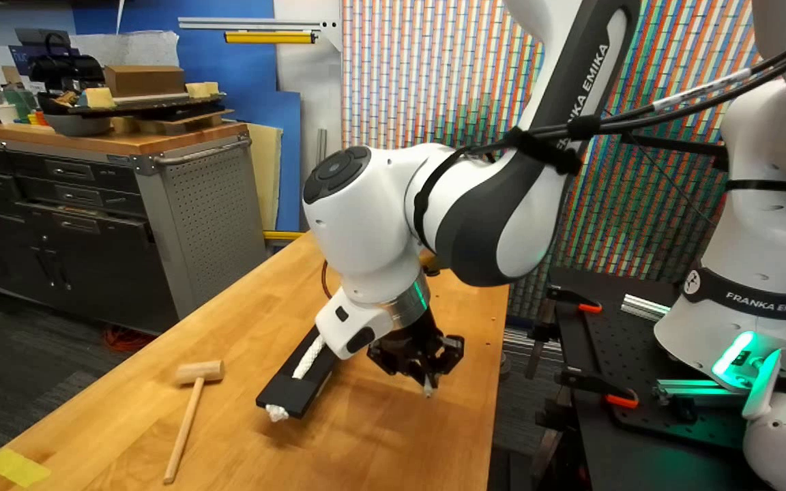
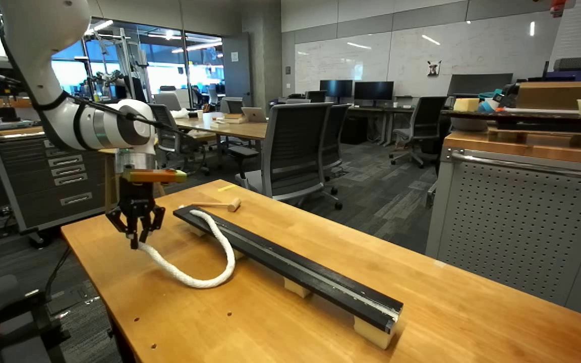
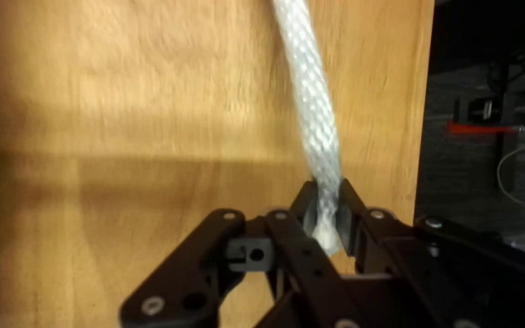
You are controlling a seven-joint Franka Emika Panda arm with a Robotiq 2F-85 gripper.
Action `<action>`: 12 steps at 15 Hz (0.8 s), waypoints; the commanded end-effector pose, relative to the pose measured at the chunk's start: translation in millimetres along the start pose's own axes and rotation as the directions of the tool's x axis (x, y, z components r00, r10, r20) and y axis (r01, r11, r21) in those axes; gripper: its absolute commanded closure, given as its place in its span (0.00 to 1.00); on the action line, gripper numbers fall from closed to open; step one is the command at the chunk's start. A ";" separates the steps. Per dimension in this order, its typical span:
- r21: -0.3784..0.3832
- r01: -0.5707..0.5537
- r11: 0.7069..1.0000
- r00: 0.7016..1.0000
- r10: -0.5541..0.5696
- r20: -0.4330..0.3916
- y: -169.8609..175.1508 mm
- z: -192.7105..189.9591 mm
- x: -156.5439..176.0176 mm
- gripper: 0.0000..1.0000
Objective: Stretch out the white rope and fit it in the middle space
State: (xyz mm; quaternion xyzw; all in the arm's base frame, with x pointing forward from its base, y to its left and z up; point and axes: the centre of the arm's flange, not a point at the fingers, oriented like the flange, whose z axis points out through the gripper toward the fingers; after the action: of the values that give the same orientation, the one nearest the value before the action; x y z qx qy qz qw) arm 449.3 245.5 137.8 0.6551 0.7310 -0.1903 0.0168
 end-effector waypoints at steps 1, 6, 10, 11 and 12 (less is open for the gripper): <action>-0.027 0.104 0.994 0.987 -0.099 0.129 -11.4 -33.5 -45.8 0.95; 0.029 0.229 0.973 0.943 -0.230 0.240 -12.8 -50.9 -94.8 0.95; 0.050 0.190 0.980 0.939 -0.197 0.284 -14.6 -56.0 -129.7 0.95; 0.050 0.137 0.989 0.951 -0.146 0.274 -13.6 -56.8 -139.6 0.95; 0.047 0.089 0.995 0.959 -0.098 0.265 -12.4 -57.3 -148.7 0.95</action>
State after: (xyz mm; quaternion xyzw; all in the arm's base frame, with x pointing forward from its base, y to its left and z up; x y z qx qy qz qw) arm 471.4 147.0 214.5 0.5594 0.7733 -0.2855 0.0873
